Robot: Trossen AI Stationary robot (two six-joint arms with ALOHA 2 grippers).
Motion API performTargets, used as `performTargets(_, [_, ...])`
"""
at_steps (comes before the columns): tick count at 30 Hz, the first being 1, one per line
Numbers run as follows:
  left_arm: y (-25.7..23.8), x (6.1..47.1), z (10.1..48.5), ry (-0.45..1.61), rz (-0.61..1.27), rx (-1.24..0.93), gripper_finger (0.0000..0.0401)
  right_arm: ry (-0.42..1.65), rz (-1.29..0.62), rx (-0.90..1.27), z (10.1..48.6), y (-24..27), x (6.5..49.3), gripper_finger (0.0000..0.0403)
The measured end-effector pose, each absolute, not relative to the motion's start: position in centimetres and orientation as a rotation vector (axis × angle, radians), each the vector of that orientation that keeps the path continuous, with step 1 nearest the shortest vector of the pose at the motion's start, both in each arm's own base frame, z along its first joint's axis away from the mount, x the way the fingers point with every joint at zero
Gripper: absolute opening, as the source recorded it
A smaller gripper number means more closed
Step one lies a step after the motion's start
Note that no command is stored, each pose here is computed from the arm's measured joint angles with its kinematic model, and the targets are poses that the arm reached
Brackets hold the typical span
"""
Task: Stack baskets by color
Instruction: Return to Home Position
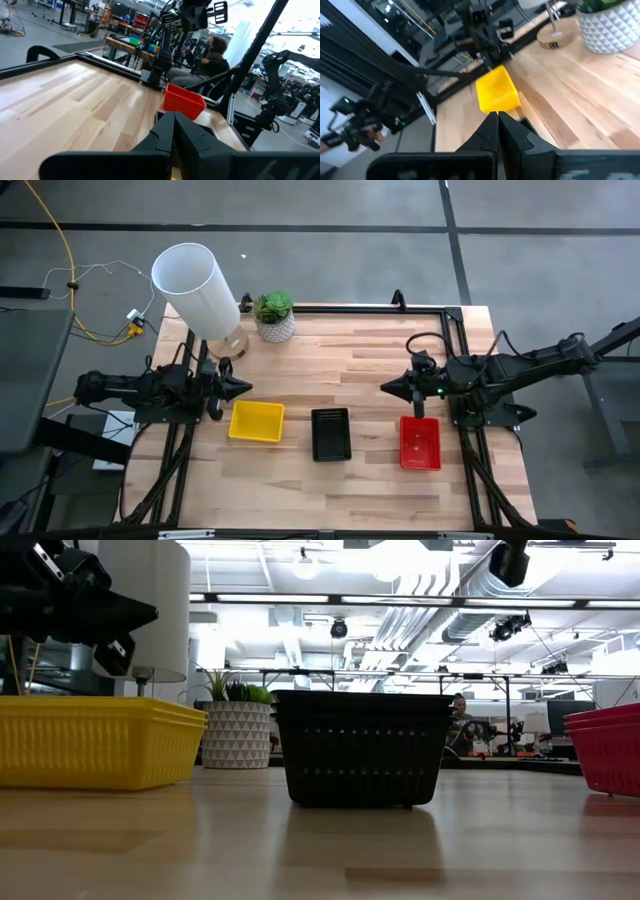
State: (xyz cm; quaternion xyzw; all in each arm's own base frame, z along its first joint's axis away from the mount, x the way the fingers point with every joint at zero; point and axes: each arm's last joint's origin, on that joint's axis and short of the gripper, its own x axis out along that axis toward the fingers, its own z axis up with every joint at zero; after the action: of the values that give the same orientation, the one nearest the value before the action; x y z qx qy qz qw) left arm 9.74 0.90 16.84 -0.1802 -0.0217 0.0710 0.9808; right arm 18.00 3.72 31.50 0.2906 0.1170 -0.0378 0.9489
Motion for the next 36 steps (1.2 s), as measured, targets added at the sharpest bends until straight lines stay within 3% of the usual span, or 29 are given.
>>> performTargets(6, [0.9, 9.7, 16.8, -0.044, 0.143, -0.363, 0.0001, 0.225, -0.057, 0.556, 30.8, 3.0, 15.4, 0.0])
performTargets(15, [0.9, 9.7, 16.8, -0.044, 0.146, -0.363, 0.0001, -0.009, -0.05, 0.572, 24.3, 0.3, 12.6, 0.0])
performTargets(24, [0.9, 9.7, 16.8, -0.044, 0.146, -0.363, 0.0001, -0.101, -0.033, 0.472, 22.2, -1.4, 10.5, 0.0])
performTargets(36, [0.9, 9.7, 16.8, -0.044, 0.146, -0.363, 0.0001, -0.061, -0.115, 0.433, 18.7, -0.3, 9.6, 0.0])
